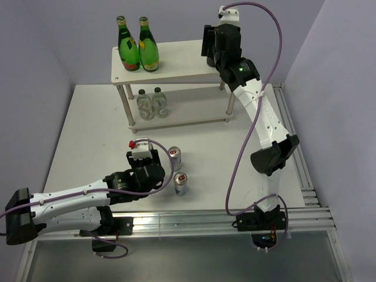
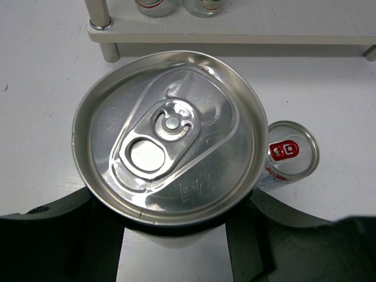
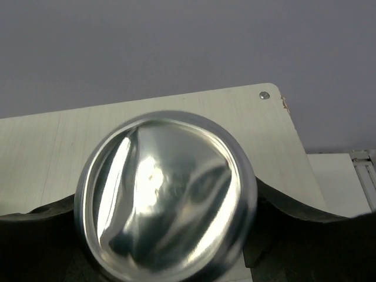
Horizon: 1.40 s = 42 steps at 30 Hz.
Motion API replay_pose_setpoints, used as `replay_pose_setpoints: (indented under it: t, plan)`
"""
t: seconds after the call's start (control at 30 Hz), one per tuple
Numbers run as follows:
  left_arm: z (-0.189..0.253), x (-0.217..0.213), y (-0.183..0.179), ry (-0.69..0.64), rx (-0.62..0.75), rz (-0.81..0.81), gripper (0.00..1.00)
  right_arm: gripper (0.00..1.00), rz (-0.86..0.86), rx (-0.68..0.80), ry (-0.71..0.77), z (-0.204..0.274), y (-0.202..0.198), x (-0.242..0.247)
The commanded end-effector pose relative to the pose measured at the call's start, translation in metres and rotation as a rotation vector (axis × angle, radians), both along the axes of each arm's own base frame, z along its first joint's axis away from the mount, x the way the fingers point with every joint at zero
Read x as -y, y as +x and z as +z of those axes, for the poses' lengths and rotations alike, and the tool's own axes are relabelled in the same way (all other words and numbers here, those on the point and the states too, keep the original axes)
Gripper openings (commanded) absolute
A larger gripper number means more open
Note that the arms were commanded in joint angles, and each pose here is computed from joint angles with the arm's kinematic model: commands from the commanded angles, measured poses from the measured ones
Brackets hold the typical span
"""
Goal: Place and organize the beverage onto the shelf
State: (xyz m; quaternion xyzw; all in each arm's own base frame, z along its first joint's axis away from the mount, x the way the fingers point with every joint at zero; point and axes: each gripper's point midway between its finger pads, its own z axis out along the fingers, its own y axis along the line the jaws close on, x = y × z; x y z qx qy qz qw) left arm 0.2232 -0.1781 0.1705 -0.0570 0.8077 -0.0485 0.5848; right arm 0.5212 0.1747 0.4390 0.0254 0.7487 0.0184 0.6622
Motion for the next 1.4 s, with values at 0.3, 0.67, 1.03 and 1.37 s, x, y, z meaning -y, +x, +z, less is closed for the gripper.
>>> replay_pose_setpoints:
  t: [0.3, 0.67, 1.03, 1.37]
  plan:
    - [0.040, 0.007, 0.008, -0.113, 0.084, 0.033, 0.00, 0.80, -0.033, 0.082, 0.043, 0.025, -0.002, 0.008]
    - [0.064, -0.002, 0.009, -0.084, 0.114, 0.054, 0.00, 0.97, -0.030, 0.083, 0.060, 0.019, -0.015, 0.013]
    - [0.098, -0.003, 0.013, -0.083, 0.160, 0.063, 0.00, 1.00, 0.087, 0.081, 0.112, 0.012, -0.049, 0.004]
    - [0.226, 0.017, 0.028, -0.099, 0.360, -0.056, 0.00, 1.00, 0.125, 0.124, 0.211, 0.001, -0.145, 0.015]
